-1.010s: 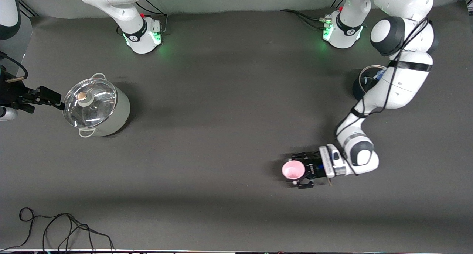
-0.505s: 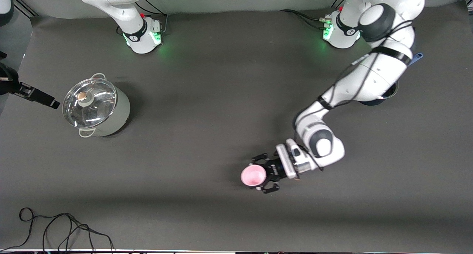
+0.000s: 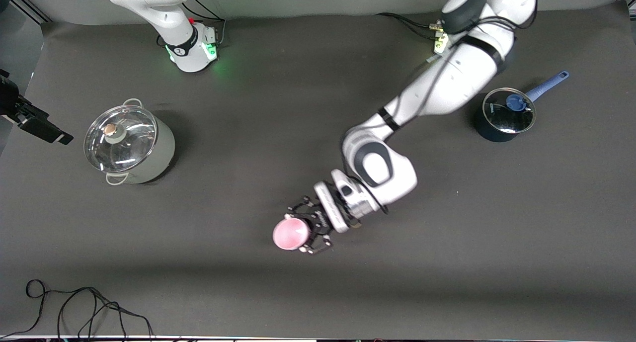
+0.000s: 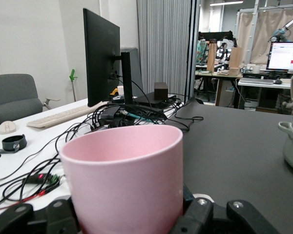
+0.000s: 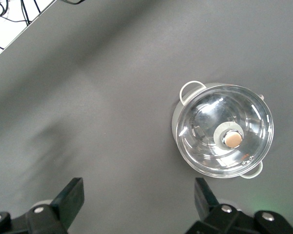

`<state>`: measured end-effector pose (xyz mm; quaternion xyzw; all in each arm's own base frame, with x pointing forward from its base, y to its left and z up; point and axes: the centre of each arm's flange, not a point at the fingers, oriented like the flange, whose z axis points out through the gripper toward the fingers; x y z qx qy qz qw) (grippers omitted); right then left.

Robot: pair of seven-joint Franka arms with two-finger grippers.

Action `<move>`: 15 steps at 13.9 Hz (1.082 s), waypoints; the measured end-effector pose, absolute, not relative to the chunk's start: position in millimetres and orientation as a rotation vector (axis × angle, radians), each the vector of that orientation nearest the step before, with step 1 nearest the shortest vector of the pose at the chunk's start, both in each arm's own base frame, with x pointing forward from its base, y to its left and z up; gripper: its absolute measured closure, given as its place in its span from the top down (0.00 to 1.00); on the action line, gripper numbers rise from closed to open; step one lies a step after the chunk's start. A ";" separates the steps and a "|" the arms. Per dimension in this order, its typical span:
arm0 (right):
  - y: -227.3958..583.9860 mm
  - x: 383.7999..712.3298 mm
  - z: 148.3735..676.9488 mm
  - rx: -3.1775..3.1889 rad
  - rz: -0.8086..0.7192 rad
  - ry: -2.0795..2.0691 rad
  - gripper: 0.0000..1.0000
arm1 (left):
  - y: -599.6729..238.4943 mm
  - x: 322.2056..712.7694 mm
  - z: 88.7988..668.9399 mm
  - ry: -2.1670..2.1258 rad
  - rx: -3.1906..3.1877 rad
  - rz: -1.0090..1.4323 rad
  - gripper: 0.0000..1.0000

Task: Transfer pink cup from left to right arm
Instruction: 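Carry the pink cup with the left gripper toward the table middle, then reach the right gripper to the pink cup held by the left gripper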

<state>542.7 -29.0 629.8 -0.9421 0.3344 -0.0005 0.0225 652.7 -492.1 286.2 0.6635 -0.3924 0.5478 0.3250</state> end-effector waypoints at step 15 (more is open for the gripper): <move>15.6 547.2 655.4 -2.890 -0.063 0.973 1.00 | -591.9 558.5 368.3 -1.028 1.765 1.523 0.65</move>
